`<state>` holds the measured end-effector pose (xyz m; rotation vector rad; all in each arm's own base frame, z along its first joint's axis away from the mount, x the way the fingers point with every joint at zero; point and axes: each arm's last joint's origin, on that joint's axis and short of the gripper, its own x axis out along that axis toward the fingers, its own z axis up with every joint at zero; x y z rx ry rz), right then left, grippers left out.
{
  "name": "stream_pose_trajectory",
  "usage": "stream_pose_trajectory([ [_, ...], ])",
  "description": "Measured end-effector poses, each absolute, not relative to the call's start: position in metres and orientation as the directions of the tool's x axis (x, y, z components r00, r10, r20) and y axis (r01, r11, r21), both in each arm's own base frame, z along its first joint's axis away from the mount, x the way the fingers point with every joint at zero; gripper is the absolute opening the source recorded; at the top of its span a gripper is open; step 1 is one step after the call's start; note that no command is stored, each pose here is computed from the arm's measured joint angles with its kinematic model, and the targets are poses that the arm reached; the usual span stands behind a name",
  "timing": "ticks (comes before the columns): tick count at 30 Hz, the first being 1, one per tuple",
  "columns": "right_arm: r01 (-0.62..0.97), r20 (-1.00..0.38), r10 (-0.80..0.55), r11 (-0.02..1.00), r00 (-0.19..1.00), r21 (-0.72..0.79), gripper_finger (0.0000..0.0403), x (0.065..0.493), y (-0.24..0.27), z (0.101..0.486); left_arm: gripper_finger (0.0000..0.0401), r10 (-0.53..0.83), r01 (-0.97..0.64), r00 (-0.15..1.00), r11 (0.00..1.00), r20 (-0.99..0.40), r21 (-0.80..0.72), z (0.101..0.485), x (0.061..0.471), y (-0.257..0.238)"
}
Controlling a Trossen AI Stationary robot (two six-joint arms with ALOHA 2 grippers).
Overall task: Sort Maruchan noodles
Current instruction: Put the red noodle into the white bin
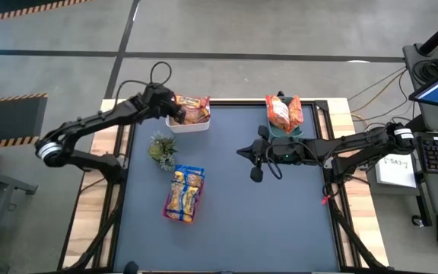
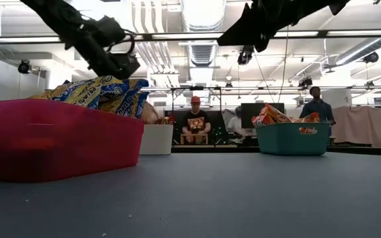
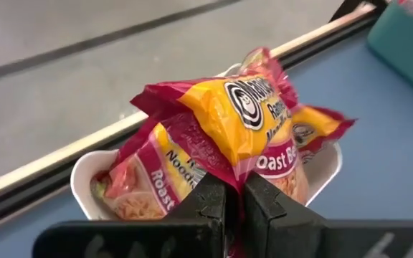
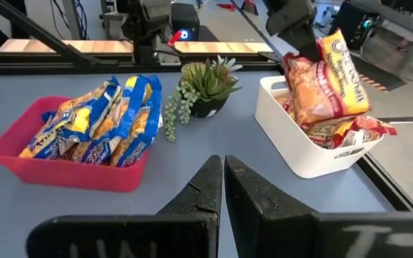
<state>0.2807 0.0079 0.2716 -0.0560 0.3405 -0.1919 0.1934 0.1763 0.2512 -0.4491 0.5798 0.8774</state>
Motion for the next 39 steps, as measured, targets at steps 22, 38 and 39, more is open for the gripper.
stream_pose_trajectory([
  [22, 0.181, -0.330, -0.196, 0.980, 0.923, -0.077, 0.0009, 0.281, 0.008, 0.271, 0.0109, 0.595, -0.841, 0.307, 0.534, -0.743, 0.081, 0.253, 0.181, 0.171],
  [38, 0.183, -0.329, -0.201, 0.979, 0.923, -0.086, 0.0009, 0.281, 0.008, 0.271, 0.0015, 0.533, -0.680, 0.426, 0.722, -0.731, 0.129, 0.257, 0.207, 0.188],
  [39, 0.186, -0.329, -0.204, 0.979, 0.922, -0.087, 0.0009, 0.281, 0.008, 0.271, 0.0008, 0.544, -0.690, 0.401, 0.709, -0.737, 0.148, 0.252, 0.209, 0.191],
])
